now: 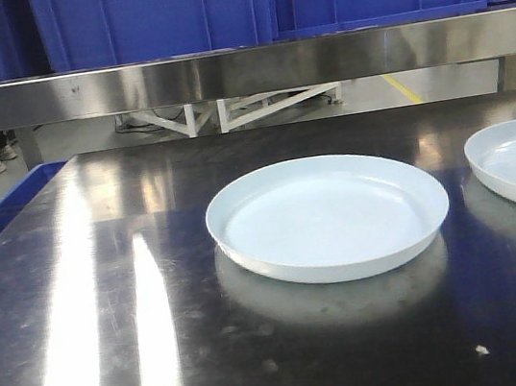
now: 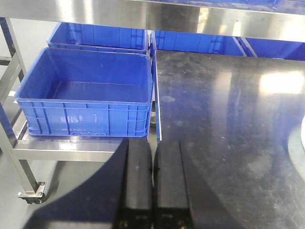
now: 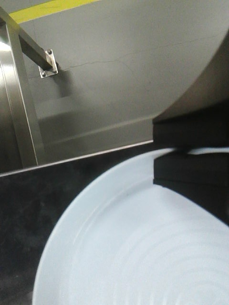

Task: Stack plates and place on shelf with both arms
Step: 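Lift the plate and lower it onto the centered plate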

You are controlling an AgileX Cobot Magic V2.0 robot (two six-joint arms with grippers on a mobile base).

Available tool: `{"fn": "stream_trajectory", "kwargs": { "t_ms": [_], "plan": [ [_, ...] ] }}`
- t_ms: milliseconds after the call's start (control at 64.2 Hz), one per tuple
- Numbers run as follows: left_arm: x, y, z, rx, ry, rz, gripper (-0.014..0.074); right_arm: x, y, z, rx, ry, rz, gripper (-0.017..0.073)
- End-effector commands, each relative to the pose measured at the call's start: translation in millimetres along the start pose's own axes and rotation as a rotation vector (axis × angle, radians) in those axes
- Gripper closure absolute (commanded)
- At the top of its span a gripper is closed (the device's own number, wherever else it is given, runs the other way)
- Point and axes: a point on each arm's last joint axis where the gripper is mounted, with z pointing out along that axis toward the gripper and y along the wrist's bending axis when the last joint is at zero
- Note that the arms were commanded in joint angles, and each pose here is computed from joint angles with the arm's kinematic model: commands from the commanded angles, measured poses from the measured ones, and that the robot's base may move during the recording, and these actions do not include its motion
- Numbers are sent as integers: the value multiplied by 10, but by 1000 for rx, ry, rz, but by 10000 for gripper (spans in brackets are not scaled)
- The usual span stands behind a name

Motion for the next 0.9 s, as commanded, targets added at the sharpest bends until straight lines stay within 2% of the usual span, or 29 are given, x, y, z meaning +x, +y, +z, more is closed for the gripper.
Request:
{"fn": "stream_trajectory", "kwargs": {
  "t_ms": [0, 312, 452, 530, 608, 888],
  "plan": [
    [-165, -20, -31, 16, -105, -9, 509, -182, -10, -173, 0, -95, -13, 531],
    [-165, -20, -31, 16, -105, -9, 509, -624, 7, -934, -18, -373, -5, 540],
    [-165, -20, -31, 16, -105, -9, 509, -703, 89, -1217, -54, -438, 3, 540],
    [-165, -20, -31, 16, -105, -9, 509, -701, 210, -1283, -97, -434, -1, 540],
    [-165, -20, -31, 16, -105, -9, 509, -669, 381, -1291, -149, -420, -29, 540],
    [-165, -20, -31, 16, -105, -9, 509, -447, 1178, -1333, -359, -385, -228, 540]
  ]
}}
